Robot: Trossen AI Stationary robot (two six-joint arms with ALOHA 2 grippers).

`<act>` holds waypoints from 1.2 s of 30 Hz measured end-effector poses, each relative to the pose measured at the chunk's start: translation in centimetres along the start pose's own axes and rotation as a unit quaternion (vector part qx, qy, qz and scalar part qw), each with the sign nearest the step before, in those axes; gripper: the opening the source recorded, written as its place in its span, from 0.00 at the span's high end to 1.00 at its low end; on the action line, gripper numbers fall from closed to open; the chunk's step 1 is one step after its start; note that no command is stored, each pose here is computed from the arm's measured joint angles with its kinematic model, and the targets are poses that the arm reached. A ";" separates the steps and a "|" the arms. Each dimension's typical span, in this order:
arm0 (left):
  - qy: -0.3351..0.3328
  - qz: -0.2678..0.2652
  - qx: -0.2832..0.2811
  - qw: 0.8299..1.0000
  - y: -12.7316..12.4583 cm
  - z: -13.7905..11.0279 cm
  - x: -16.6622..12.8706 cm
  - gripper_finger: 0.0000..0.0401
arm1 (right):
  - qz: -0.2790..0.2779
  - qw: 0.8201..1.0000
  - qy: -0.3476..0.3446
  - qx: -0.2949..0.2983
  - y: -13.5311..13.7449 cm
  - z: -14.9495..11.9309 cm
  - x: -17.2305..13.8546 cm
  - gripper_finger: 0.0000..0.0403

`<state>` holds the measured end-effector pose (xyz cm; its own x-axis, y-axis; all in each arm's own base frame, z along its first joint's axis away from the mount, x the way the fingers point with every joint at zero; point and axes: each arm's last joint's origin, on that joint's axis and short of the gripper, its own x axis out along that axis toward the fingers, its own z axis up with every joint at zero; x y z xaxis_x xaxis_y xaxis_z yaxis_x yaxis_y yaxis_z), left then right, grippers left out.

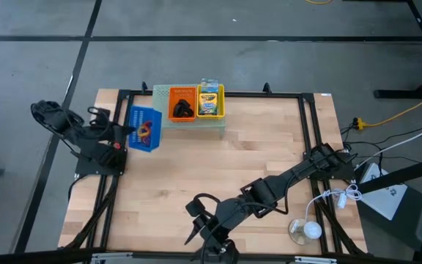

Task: Pick & Place Office Desk Supplies
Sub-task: Put the blue bin on the shelf

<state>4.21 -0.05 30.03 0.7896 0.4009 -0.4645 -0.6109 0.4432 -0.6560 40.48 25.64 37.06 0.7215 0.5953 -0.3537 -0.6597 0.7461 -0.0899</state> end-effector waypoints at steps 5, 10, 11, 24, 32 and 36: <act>-0.003 -0.003 -0.013 1.000 0.7 0.1 -0.1 0.99 | -0.007 1.000 0.001 -0.010 -0.8 -0.1 -0.1 0.60; -0.021 -0.001 -0.025 0.999 1.0 0.5 -0.3 0.99 | 0.007 1.000 -0.003 -0.005 -2.2 -0.3 -0.3 0.60; -0.021 0.000 -0.020 1.000 1.0 0.4 -0.3 0.99 | 0.011 1.000 -0.003 -0.003 -2.4 -0.4 -0.4 0.60; -0.015 -0.005 0.017 1.000 0.9 0.4 -0.3 0.99 | -0.008 0.998 -0.049 0.036 -2.8 0.5 -0.4 0.60; -0.017 -0.005 0.035 0.999 0.9 0.4 -0.3 0.99 | -0.002 0.985 -0.054 0.163 -2.5 0.9 -0.9 0.60; -0.013 -0.005 0.035 0.999 0.9 0.4 -0.3 0.99 | -0.004 0.998 -0.062 0.031 -1.1 1.8 -1.5 0.60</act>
<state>3.41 0.54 29.83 0.7951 0.4157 -0.4416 -0.6054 0.5018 -0.6178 40.49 24.50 39.32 0.7496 0.6189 -0.2345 -0.6426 0.7655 -0.0339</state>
